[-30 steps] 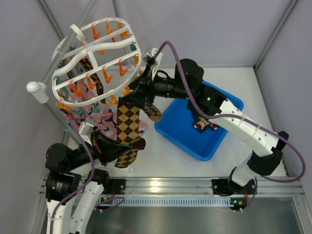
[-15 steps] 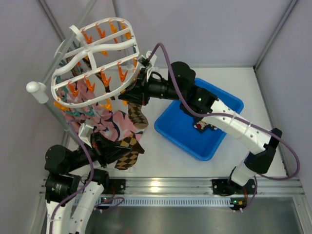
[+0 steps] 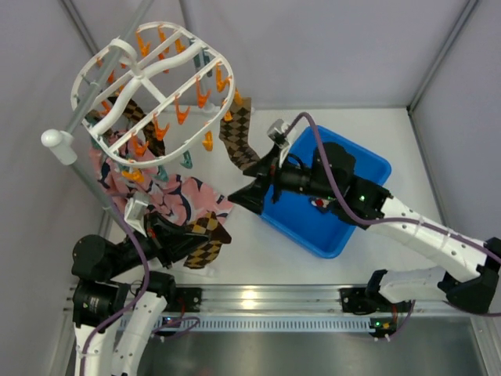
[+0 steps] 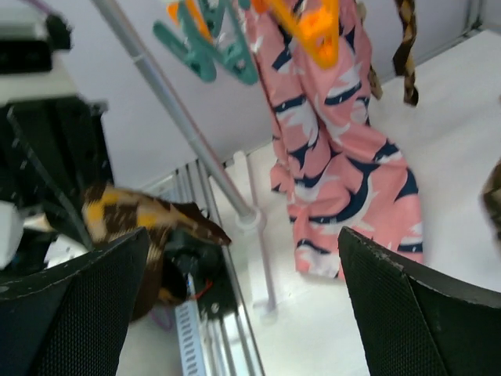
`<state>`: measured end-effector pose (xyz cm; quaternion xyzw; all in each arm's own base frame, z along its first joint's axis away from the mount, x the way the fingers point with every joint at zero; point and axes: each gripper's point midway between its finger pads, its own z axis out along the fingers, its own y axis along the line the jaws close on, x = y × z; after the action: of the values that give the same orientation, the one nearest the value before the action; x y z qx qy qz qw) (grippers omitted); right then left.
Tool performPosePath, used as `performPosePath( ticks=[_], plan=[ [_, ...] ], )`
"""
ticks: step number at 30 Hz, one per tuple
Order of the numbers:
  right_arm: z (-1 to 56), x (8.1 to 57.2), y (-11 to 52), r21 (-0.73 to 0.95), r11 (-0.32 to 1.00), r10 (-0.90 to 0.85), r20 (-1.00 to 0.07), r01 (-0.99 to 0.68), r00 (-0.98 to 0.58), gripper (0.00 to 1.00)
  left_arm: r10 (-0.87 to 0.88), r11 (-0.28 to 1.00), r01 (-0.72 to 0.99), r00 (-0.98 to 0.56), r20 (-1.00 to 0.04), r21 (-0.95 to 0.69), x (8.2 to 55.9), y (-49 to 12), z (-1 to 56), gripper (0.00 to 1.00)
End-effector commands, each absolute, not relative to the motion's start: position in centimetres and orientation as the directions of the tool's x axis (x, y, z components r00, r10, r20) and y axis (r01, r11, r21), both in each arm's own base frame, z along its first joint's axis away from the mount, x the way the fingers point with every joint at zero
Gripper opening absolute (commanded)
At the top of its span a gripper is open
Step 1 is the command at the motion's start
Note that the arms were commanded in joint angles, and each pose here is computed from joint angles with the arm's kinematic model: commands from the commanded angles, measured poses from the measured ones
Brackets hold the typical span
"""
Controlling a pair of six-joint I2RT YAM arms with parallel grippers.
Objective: Remove the socks clipped to the hanger
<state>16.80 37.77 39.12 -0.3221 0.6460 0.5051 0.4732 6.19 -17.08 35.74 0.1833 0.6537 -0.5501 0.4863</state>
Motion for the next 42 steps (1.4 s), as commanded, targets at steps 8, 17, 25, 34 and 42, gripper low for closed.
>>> performPosePath(
  ticks=[8, 17, 25, 34, 42],
  plan=[
    [38.8, 10.0, 36.6, 0.428, -0.046, 0.105, -0.896, -0.902, -0.431, 0.96, -0.354, 0.355, 0.78, -0.398, -0.846, -0.516, 6.5, -16.6, 37.5, 0.0],
    [38.1, 7.1, 40.7, 0.449, -0.145, 0.065, -0.885, -0.882, -0.461, 0.87, -0.367, 0.341, 0.774, -0.412, -0.834, -0.533, 6.1, -16.6, 37.9, 0.0],
    [37.5, 6.3, 41.9, 0.464, -0.171, 0.043, -0.878, -0.869, -0.477, 0.47, -0.369, 0.336, 0.779, -0.408, -0.835, -0.529, 5.8, -16.6, 38.4, 0.0],
    [38.4, 8.5, 40.4, 0.441, -0.026, 0.134, -0.888, -0.897, -0.44, 0.0, -0.366, 0.335, 0.777, -0.414, -0.833, -0.533, 5.9, -16.6, 38.0, 0.05],
    [39.1, 8.7, 39.2, 0.435, -0.016, 0.181, -0.884, -0.9, -0.43, 0.0, -0.361, 0.332, 0.777, -0.42, -0.833, -0.535, 5.9, -16.7, 37.8, 0.12]
  ],
)
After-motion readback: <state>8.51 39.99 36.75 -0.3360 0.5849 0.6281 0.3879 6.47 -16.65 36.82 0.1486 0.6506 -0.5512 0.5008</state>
